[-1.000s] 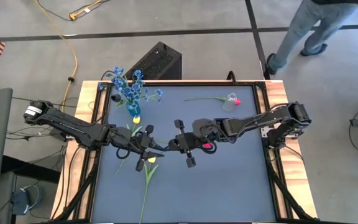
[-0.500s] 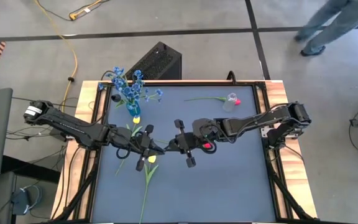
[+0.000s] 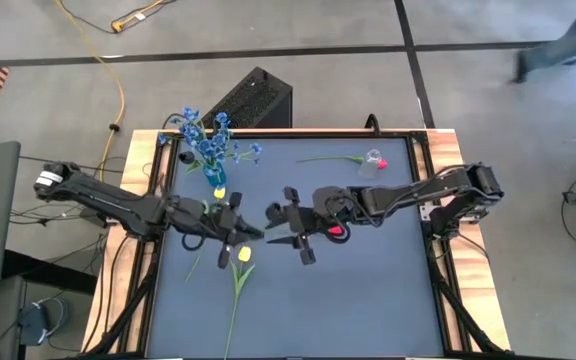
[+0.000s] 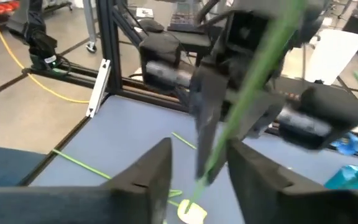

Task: Sort flowers into vase by color
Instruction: Put the black tulip into the blue vase

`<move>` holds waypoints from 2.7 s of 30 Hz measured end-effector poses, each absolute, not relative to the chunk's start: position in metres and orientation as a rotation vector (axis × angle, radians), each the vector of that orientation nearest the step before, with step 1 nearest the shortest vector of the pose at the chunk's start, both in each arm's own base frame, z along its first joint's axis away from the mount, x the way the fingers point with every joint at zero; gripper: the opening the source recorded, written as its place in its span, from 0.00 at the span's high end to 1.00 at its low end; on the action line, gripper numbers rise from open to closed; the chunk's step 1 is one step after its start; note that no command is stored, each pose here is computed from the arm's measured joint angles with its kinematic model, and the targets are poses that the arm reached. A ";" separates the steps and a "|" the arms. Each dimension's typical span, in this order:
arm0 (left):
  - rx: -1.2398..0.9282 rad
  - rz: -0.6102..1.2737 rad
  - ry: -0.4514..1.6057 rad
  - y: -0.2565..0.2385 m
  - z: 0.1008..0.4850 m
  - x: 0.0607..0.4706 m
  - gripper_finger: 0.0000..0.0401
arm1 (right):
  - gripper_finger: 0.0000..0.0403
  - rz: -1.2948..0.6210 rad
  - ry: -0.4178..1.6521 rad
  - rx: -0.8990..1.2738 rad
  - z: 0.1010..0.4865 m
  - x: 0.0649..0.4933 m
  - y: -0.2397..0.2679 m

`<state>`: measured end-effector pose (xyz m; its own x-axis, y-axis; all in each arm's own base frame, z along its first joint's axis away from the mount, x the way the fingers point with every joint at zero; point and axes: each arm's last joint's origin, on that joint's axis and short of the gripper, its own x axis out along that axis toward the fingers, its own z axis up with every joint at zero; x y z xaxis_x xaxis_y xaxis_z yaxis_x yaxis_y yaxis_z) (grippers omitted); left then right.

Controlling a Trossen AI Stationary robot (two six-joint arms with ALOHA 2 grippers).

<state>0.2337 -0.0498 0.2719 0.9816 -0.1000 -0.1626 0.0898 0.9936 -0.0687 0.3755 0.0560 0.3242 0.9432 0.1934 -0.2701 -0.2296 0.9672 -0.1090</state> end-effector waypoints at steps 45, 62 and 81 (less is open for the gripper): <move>0.083 0.970 0.050 0.119 0.404 0.154 1.00 | 0.37 0.150 0.590 -0.035 0.275 0.315 0.030; -0.005 0.969 0.102 0.132 0.355 0.142 1.00 | 0.37 0.134 0.586 -0.015 0.275 0.316 0.028; 0.008 0.944 0.167 0.122 0.348 0.131 1.00 | 0.37 0.114 0.581 -0.010 0.276 0.316 0.021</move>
